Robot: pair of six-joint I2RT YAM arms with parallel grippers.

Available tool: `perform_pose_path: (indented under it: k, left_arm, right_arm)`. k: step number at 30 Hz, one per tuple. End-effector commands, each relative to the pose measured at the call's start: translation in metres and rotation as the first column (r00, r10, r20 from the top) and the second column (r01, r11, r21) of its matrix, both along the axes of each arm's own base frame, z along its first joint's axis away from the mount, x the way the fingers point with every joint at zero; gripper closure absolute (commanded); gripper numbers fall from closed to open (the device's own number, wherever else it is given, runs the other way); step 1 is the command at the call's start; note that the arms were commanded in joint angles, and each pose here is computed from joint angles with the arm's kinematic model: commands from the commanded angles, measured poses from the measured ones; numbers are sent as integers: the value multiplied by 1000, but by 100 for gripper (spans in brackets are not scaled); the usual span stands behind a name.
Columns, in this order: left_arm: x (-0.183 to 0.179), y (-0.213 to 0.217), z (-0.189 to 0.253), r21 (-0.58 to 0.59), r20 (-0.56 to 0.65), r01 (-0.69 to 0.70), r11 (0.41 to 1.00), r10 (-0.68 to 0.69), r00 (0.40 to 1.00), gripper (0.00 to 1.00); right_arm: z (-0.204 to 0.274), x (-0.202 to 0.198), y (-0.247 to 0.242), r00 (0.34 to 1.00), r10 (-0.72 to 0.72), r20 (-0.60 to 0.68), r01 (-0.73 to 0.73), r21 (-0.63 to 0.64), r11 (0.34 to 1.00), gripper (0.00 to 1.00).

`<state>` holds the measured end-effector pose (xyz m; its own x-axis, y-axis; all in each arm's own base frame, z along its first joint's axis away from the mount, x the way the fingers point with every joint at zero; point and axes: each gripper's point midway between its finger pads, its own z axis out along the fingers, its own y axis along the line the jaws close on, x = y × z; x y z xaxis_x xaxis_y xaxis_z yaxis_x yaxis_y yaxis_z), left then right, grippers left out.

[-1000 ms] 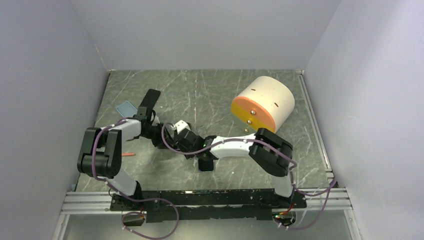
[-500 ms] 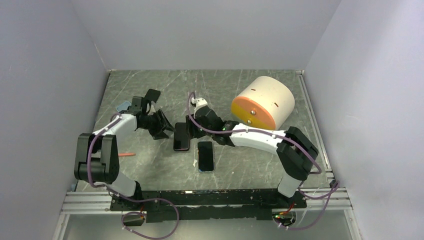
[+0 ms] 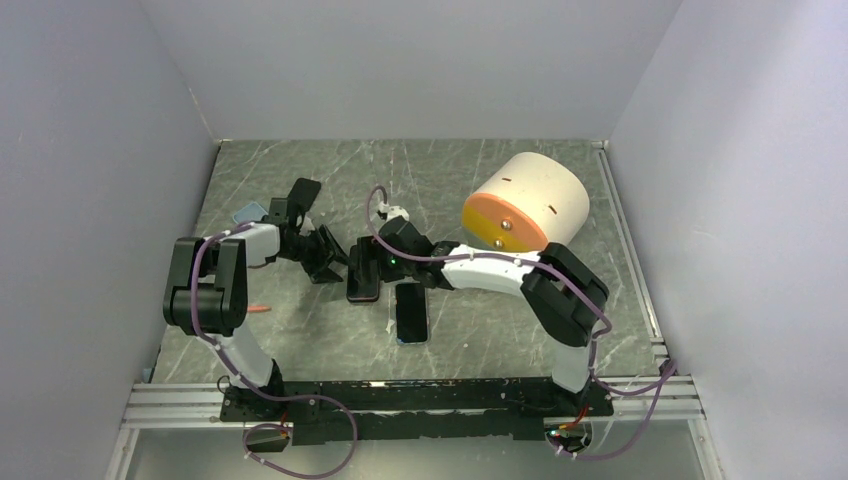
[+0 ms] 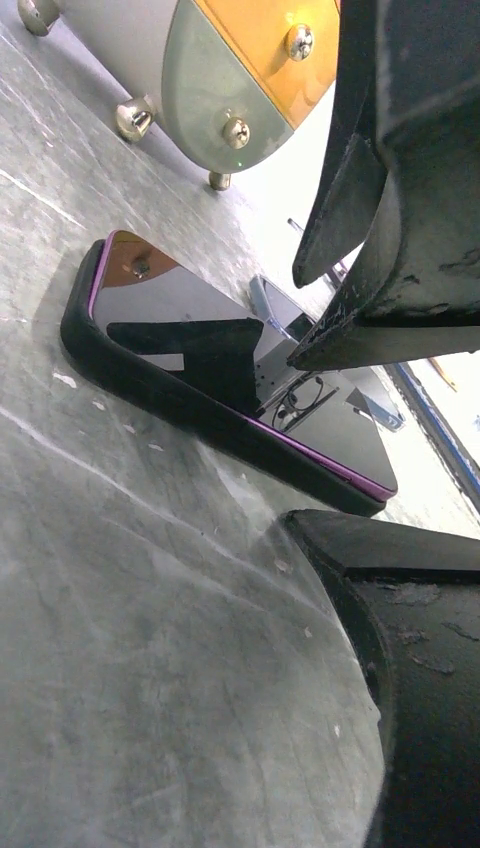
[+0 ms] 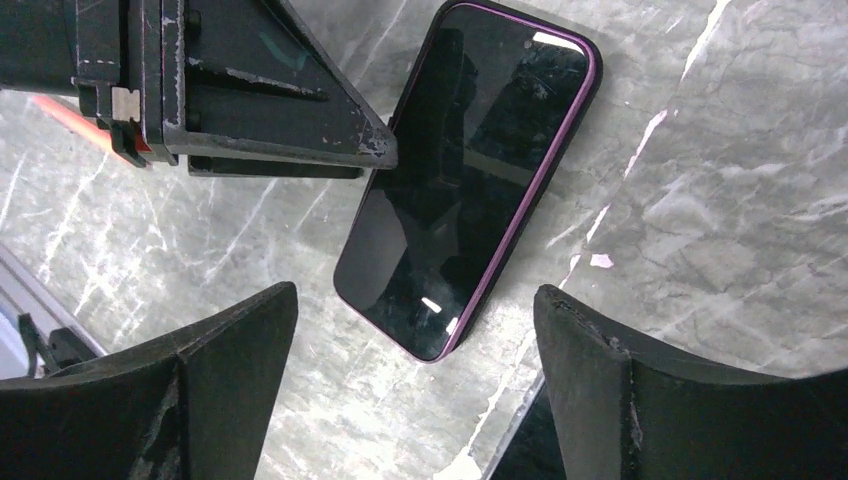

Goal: Put the phone into the phone case

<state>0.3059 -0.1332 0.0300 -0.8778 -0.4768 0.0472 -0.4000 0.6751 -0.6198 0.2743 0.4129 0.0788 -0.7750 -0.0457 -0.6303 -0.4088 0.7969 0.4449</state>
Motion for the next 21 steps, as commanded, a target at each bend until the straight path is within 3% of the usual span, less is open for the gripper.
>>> perform_pose_path:
  k: [1, 5, 11, 15, 18, 21]
  left_arm:
    - [4, -2, 4, -12, 49, 24, 1000, -23, 999, 42]
    - [-4, -6, -2, -42, 29, 26, 999, -24, 999, 47]
    - [-15, -13, -5, -85, 20, 25, 996, -23, 1000, 66]
    - [-23, -17, -5, -109, 0, 19, 994, -19, 1000, 72]
    - [-25, -21, -3, -139, -4, 14, 990, -14, 1000, 73]
    - [-27, -15, -4, -97, -11, 17, 995, -18, 1000, 67]
  right_arm:
    - [6, 5, 13, 1000, -10, -12, 11, 85, 996, 6]
    - [-1, 6, 14, 999, -24, -29, 26, 90, 996, 2]
    - [-12, 13, 11, 995, -65, -76, 73, 107, 992, 1]
    - [-17, 16, 9, 992, -79, -103, 91, 119, 989, 1]
    - [-22, 20, 7, 989, -92, -112, 104, 108, 989, 1]
    - [-25, 24, 8, 989, -89, -117, 102, 102, 990, 1]
